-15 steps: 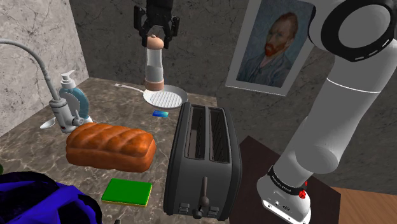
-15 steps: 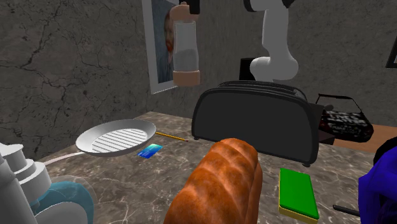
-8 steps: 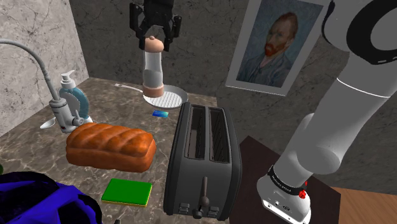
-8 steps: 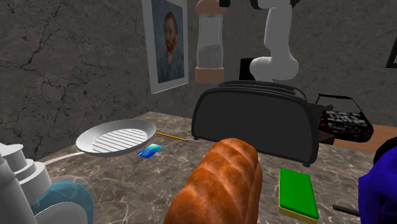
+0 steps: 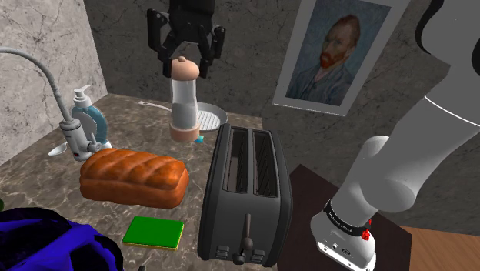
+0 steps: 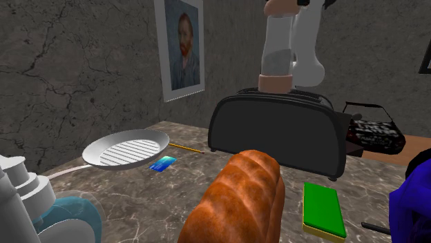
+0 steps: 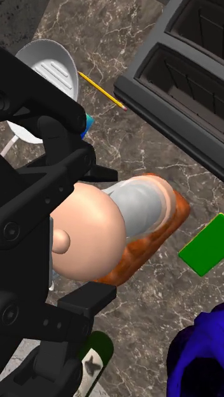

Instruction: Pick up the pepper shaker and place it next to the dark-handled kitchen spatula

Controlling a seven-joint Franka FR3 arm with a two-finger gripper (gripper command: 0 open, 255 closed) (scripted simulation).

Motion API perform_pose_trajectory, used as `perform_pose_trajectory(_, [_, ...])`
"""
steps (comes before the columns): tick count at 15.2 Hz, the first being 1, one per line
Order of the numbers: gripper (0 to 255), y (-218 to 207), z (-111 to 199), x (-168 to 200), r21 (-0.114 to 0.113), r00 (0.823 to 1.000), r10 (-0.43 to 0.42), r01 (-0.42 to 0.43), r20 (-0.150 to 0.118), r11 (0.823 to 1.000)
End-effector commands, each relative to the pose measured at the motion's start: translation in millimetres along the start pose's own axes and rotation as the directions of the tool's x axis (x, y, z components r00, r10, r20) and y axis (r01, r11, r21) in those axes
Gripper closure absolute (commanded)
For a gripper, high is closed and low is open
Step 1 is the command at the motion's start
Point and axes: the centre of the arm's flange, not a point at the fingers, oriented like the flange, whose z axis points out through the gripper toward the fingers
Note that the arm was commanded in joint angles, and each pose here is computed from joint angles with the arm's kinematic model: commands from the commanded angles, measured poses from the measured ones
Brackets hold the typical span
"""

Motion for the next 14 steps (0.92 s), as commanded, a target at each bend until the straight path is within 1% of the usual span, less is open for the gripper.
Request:
perform_pose_trajectory(1, [255,-10,1,-25,0.000,1.000,0.001,-0.001,0.000,1.000])
perform_pose_trajectory(14, [255,-90,12,-176,0.000,1.000,0.001,-0.001,0.000,1.000])
